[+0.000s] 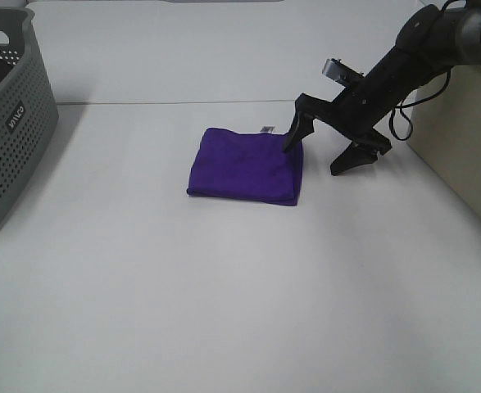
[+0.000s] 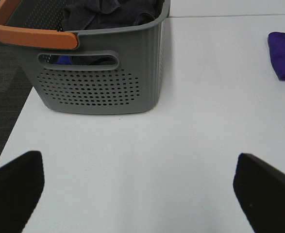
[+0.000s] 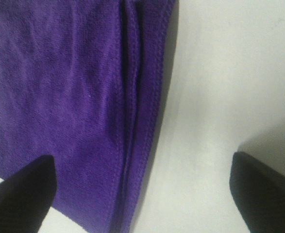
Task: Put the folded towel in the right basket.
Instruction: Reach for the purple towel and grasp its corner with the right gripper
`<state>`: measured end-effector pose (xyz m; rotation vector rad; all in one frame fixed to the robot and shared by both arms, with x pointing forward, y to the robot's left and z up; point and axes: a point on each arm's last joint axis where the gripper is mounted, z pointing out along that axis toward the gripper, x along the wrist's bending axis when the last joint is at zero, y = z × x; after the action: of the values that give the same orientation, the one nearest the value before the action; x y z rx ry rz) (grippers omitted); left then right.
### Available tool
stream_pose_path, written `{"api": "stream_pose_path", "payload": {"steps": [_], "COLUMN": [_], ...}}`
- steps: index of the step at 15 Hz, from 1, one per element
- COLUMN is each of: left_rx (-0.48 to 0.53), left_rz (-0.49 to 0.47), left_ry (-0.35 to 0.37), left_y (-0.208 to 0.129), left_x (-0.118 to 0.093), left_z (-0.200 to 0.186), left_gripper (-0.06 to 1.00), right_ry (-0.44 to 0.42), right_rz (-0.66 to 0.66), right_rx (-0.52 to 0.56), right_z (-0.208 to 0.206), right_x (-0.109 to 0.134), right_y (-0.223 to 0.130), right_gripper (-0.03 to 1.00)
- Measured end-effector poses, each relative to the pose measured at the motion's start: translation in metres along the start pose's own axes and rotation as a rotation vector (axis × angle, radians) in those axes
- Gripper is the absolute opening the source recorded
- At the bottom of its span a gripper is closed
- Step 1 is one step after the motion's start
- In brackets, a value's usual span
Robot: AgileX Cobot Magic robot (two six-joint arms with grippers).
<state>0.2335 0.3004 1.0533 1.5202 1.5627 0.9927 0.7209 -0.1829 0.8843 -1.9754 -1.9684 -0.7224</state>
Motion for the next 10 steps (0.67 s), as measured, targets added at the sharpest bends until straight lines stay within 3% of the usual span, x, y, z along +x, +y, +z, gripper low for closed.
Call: {"api": "stream_pose_path", "payload": {"steps": [3, 7, 9, 10], "left_rx": [0.0, 0.0, 0.0, 0.0], "left_rz": [0.0, 0.0, 0.0, 0.0], "left_ry": [0.0, 0.0, 0.0, 0.0], "left_y": [0.0, 0.0, 0.0, 0.0], "left_x": [0.0, 0.0, 0.0, 0.0], "left_z": [0.0, 0.0, 0.0, 0.0], "left_gripper": [0.99, 0.99, 0.99, 0.99], "right_ry": [0.009, 0.049, 0.057, 0.054], "right_rz": [0.007, -0.028, -0.067, -0.088], "right_rx": [-0.015, -0.007, -0.029, -0.057], "right_z": [0.006, 0.05, 0.071, 0.078], "right_x": [0.005, 0.06, 0.084, 0.093], "right_y": [0.0, -0.018, -0.029, -0.032], "right_gripper": [0.94, 0.89, 0.76, 0.62]}}
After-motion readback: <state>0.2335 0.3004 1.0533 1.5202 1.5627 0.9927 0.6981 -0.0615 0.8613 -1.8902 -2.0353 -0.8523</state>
